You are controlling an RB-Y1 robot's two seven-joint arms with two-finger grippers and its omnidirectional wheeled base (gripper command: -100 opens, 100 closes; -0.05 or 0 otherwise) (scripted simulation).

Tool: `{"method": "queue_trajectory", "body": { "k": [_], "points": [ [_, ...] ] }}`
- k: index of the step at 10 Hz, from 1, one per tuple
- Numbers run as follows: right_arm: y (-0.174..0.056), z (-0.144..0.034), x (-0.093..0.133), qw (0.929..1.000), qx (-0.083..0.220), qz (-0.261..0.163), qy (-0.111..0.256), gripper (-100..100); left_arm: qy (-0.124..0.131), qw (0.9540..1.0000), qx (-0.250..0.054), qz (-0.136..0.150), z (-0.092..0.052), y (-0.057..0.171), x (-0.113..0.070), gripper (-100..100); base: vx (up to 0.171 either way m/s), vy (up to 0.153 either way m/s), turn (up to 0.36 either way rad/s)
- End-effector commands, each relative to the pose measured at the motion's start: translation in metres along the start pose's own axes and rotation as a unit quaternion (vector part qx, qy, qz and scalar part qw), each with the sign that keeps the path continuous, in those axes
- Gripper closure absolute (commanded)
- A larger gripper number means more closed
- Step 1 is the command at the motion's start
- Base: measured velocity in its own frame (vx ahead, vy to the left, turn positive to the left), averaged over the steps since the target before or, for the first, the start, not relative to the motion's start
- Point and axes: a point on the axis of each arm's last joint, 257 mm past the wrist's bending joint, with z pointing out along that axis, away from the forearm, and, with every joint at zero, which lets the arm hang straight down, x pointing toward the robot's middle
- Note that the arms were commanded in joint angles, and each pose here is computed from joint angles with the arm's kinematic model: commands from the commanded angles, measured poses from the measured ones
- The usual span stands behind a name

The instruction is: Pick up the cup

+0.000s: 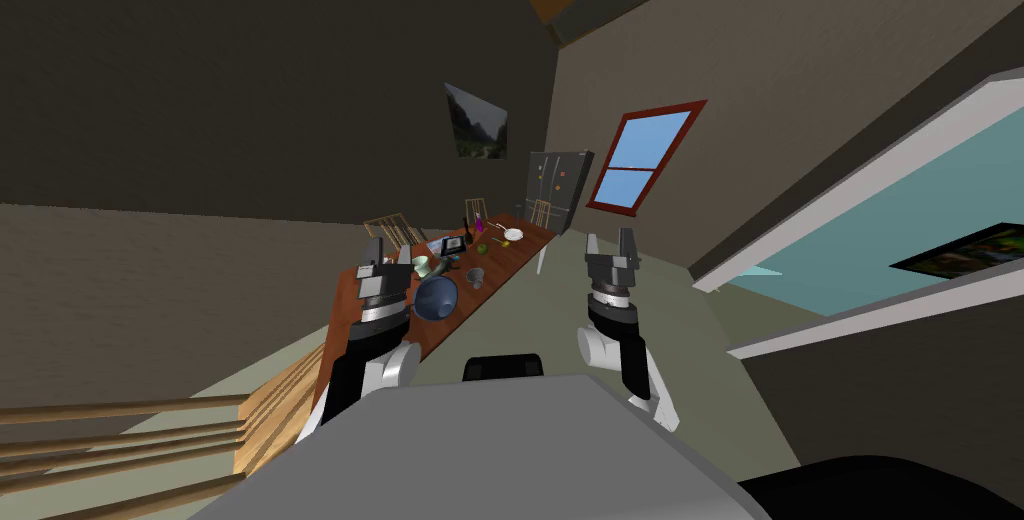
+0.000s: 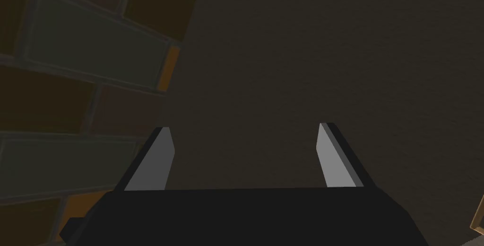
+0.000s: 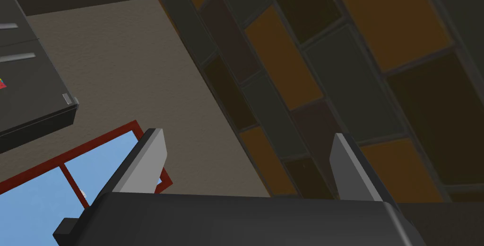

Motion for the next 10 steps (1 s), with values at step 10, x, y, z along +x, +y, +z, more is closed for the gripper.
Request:
{"method": "queue_trajectory", "body": {
  "k": [10],
  "points": [
    [0.000,0.000,0.000,1.0000,0.000,0.000,0.000,0,0.054,0.9923,-0.110,0.022,0.003,0.069,-0.001,-100,-0.003,-0.069,-0.009]
  ]
}}
